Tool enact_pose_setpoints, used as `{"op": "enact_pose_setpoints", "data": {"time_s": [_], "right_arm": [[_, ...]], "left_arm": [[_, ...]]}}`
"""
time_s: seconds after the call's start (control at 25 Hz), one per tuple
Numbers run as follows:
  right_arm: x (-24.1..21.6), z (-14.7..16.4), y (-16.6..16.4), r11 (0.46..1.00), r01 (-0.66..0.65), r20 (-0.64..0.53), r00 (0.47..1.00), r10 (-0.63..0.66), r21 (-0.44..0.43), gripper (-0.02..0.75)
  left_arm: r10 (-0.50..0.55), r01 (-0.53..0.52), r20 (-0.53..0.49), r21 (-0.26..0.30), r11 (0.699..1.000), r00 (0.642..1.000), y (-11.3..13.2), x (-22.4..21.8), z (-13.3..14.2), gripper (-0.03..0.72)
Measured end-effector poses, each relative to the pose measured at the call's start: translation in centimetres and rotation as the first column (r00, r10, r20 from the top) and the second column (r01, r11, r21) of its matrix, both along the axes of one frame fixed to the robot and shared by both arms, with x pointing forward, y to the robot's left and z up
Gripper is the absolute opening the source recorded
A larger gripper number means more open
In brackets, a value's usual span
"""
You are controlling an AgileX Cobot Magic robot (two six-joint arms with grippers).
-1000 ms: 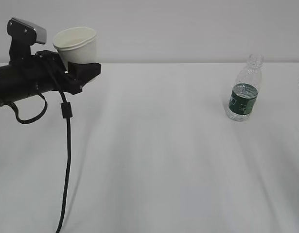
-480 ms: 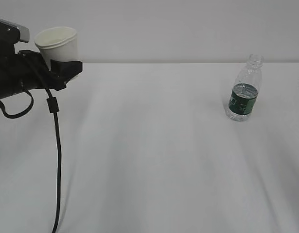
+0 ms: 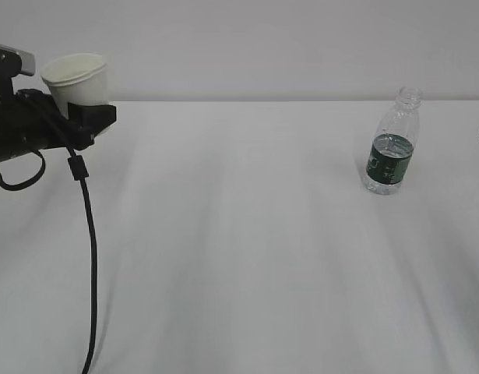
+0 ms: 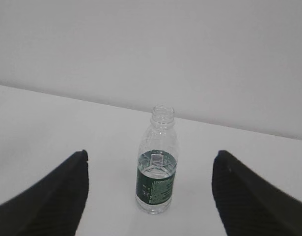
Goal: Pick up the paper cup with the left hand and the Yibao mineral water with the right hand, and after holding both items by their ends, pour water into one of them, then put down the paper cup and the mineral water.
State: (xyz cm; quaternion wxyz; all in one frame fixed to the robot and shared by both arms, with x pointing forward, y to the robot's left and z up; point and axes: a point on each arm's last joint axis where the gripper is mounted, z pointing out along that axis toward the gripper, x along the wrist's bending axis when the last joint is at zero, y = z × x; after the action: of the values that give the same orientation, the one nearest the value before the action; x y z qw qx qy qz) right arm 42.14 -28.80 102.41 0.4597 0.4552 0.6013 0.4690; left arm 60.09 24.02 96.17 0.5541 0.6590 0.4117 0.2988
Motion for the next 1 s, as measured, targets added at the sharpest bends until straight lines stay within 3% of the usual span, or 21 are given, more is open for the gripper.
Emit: {"op": "enact_pose_setpoints", "data": {"time_s": [0.44,0.6,1.0], "right_arm": [[0.0,-0.1,0.1,1.0,-0.008,-0.005,1.0,0.008,-0.017,0.591],[0.0,-0.2,0.0,1.0,-0.004,-0.023,1.0,0.003,-0.023,0.591],[-0.1,-0.4,-0.1,1.0,0.003,-0.043,0.999,-0.005,-0.028,0.591]], "left_arm": [[0.03,-0.034,-0.073,-0.051,0.998,0.997,0.2,0.8,-3.7,0.454],[0.033,-0.037,-0.08,-0.044,0.998,0.996,0.2,0.9,-5.1,0.454],[0.062,-0.064,-0.034,-0.047,0.997,0.998,0.4,1.4,-6.8,0.454]]}}
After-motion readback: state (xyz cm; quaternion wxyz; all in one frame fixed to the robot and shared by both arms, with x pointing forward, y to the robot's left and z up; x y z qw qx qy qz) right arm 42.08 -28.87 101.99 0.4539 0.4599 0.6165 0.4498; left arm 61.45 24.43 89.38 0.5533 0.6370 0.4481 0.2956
